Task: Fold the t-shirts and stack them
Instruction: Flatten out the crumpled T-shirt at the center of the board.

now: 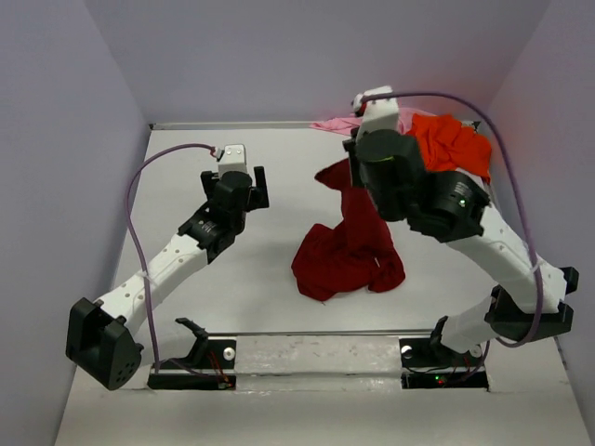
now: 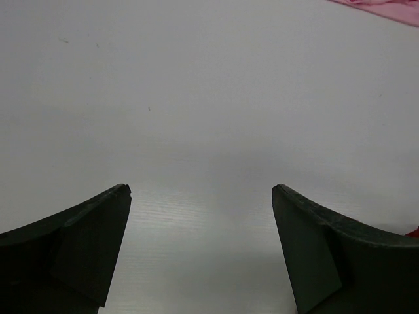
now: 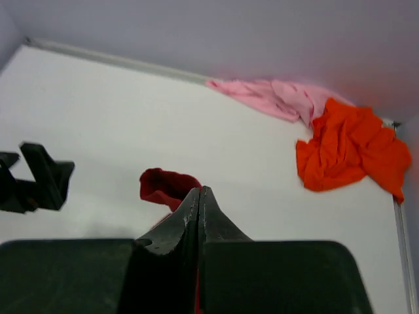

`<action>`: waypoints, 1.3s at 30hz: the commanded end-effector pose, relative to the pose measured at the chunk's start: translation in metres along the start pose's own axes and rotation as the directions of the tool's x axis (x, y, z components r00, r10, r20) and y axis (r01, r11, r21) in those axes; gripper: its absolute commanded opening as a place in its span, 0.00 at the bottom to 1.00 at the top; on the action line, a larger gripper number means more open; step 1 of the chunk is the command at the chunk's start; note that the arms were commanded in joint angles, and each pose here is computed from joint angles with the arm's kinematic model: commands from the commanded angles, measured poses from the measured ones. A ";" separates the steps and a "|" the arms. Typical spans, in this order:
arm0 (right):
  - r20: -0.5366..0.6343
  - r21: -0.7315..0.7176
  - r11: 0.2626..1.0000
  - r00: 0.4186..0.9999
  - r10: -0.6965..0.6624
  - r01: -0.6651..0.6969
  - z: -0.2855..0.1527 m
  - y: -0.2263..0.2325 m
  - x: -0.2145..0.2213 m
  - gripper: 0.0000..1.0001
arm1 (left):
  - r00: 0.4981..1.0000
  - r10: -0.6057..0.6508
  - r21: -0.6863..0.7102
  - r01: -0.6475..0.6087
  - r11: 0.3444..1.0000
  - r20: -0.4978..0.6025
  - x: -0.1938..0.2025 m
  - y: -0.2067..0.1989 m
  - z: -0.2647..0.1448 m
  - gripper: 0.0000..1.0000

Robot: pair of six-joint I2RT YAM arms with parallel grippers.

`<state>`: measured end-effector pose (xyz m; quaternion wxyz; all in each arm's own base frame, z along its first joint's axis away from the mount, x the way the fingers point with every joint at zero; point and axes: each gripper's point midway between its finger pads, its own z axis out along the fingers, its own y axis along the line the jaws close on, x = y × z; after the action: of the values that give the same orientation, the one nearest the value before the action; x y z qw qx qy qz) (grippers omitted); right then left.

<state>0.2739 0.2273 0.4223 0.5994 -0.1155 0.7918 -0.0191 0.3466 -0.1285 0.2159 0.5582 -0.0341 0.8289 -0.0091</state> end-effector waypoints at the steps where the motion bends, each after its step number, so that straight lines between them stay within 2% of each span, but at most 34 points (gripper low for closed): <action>1: 0.135 -0.067 0.997 0.990 -0.041 0.050 -0.002 0.013 -0.062 0.00 | 0.996 -0.046 -0.017 0.048 0.999 0.082 -0.024 0.004 -0.007 0.99; 5: 0.189 -0.128 0.989 0.981 -0.043 0.068 0.009 0.044 -0.096 0.00 | 0.996 -0.032 -0.093 0.040 0.995 0.084 -0.022 0.017 -0.006 0.99; 7: 0.236 -0.194 0.980 0.972 0.009 0.038 0.009 0.061 -0.114 0.00 | 0.995 -0.033 -0.113 0.044 0.993 0.096 -0.025 0.021 -0.007 0.99; 8: 0.264 -0.212 0.977 0.963 0.057 0.000 0.003 0.058 -0.128 0.00 | 0.995 -0.034 -0.117 0.046 0.992 0.097 -0.024 0.023 -0.008 0.99; 11: 0.281 -0.273 0.962 0.957 0.078 0.002 -0.002 0.072 -0.135 0.00 | 0.994 -0.040 -0.117 0.052 0.992 0.104 -0.026 0.024 -0.010 0.99; 13: 0.293 -0.256 0.967 0.952 0.086 -0.009 -0.008 0.060 -0.139 0.00 | 0.992 -0.048 -0.114 0.061 0.992 0.115 -0.029 0.024 -0.012 0.99; 18: 0.312 -0.093 0.995 0.948 0.070 -0.043 -0.028 -0.004 -0.141 0.00 | 0.992 -0.053 -0.106 0.065 0.992 0.118 -0.032 0.023 -0.014 0.99; 21: 0.305 0.069 0.995 0.951 0.048 -0.072 -0.046 -0.058 -0.134 0.00 | 0.991 -0.057 -0.107 0.070 0.992 0.123 -0.034 0.024 -0.015 0.99; 22: 0.295 0.151 0.985 0.955 0.042 -0.090 -0.050 -0.077 -0.130 0.00 | 0.991 -0.055 -0.107 0.069 0.992 0.123 -0.034 0.024 -0.015 0.99; 23: 0.276 0.214 0.976 0.961 -0.012 -0.049 -0.057 -0.095 -0.123 0.00 | 0.991 -0.058 -0.107 0.072 0.992 0.123 -0.034 0.024 -0.015 0.99; 24: 0.287 0.290 0.953 0.958 0.003 -0.090 -0.064 -0.113 -0.125 0.00 | 0.991 -0.058 -0.102 0.070 0.992 0.120 -0.033 0.023 -0.014 0.99; 25: 0.263 0.349 0.937 0.962 -0.070 -0.028 -0.069 -0.125 -0.125 0.00 | 0.991 -0.062 -0.097 0.074 0.993 0.119 -0.033 0.022 -0.014 0.99; 26: 0.308 0.369 0.923 0.951 -0.015 -0.105 -0.077 -0.137 -0.134 0.00 | 0.991 -0.062 -0.095 0.073 0.993 0.115 -0.032 0.021 -0.013 0.99; 28: 0.310 0.439 0.888 0.951 -0.006 -0.138 -0.092 -0.163 -0.130 0.00 | 0.993 -0.061 -0.077 0.069 0.995 0.102 -0.029 0.016 -0.011 0.99; 29: 0.375 0.457 0.860 0.926 0.046 -0.227 -0.109 -0.185 -0.142 0.00 | 0.993 -0.068 -0.070 0.075 0.995 0.098 -0.028 0.015 -0.010 0.99; 30: 0.381 0.481 0.845 0.924 0.042 -0.236 -0.117 -0.198 -0.139 0.00 | 0.994 -0.066 -0.053 0.070 0.996 0.087 -0.026 0.011 -0.009 0.99; 32: 0.342 0.543 0.821 0.940 -0.022 -0.178 -0.126 -0.214 -0.124 0.00 | 0.996 -0.063 -0.038 0.066 0.997 0.061 -0.019 0.005 -0.004 0.99; 34: 0.345 0.539 0.817 0.938 0.010 -0.207 -0.127 -0.218 -0.113 0.00 | 0.997 -0.076 0.004 0.075 0.997 0.019 -0.010 -0.008 0.003 0.99; 36: 0.315 0.548 0.818 0.949 -0.005 -0.178 -0.122 -0.213 -0.102 0.00 | 0.996 -0.080 0.046 0.081 0.996 -0.031 0.002 -0.021 0.010 0.99; 39: 0.261 0.558 0.819 0.965 -0.025 -0.130 -0.107 -0.198 -0.073 0.00 | 0.995 -0.088 0.073 0.091 0.993 -0.049 -0.001 -0.030 0.012 0.99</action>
<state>0.2255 0.0416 0.5803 0.7247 0.0773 0.6508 -0.2130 0.3527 -0.1373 0.1953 0.5353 -0.0463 0.8433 -0.0154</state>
